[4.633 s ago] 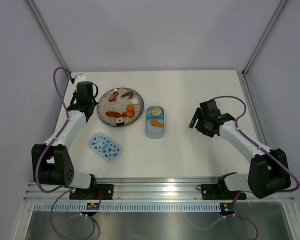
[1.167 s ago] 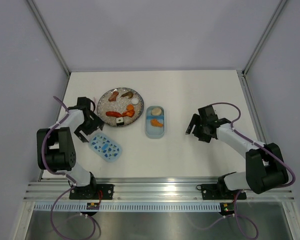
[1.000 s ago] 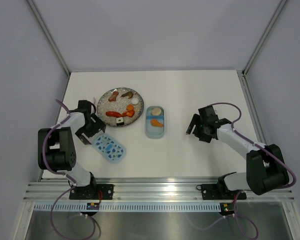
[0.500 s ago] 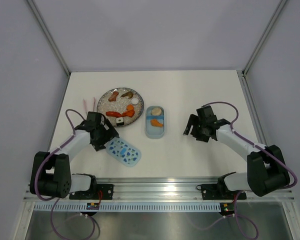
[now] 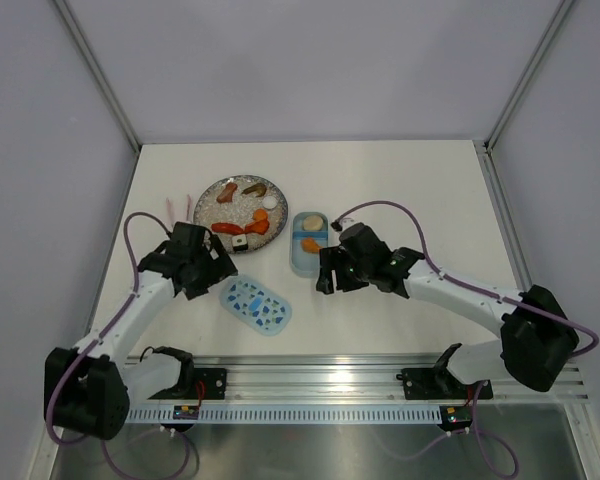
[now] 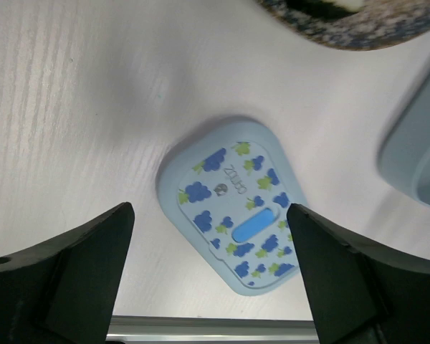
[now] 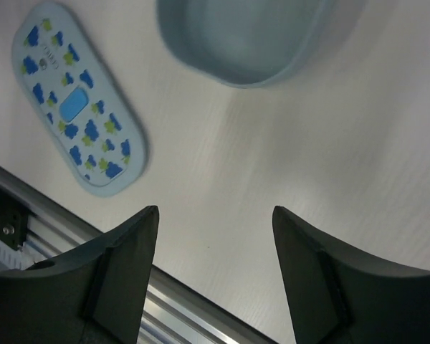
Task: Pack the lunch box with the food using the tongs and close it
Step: Pick up the box lid from the center of the board.
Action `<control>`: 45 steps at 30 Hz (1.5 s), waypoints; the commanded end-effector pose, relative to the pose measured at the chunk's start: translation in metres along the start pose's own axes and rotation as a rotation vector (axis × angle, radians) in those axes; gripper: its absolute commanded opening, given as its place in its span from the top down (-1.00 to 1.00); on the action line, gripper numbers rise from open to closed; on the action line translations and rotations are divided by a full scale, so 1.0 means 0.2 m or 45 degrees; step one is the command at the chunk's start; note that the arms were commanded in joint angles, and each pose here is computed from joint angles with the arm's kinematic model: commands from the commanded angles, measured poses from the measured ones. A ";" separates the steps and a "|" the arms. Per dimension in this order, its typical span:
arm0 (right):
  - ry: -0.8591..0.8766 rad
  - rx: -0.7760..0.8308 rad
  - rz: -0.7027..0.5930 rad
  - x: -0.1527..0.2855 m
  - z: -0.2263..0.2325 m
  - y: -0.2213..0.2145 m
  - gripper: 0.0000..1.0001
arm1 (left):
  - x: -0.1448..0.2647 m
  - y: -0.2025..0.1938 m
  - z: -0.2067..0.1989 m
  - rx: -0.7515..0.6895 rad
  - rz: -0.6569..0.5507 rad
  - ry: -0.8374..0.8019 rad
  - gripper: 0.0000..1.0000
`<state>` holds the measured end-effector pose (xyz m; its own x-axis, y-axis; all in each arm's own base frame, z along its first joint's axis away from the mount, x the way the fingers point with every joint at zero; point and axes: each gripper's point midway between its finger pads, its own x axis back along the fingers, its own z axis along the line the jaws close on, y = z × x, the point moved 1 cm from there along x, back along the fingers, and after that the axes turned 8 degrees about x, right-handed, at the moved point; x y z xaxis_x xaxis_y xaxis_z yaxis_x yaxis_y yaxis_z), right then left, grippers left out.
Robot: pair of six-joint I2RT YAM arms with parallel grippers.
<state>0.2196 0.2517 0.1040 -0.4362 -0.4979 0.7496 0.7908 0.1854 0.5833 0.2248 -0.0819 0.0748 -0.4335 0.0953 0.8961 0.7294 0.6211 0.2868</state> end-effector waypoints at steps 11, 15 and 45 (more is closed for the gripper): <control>0.331 0.188 0.217 -0.34 0.55 0.10 -0.16 | 0.02 -0.34 0.09 0.238 0.192 -0.208 -0.17; 0.357 0.161 0.307 -0.44 0.58 0.07 -0.21 | 0.00 -0.37 0.09 0.287 0.213 -0.236 -0.16; 0.769 0.011 0.348 -0.47 0.80 -0.05 -0.13 | -0.26 -0.43 0.07 0.372 0.312 -0.239 -0.13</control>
<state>0.1742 0.3994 0.0365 0.1574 -0.7091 0.6873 0.8731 0.4251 0.2387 0.2144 -0.1372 0.0328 -0.5049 0.4224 0.7528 0.6415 0.7671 -0.0002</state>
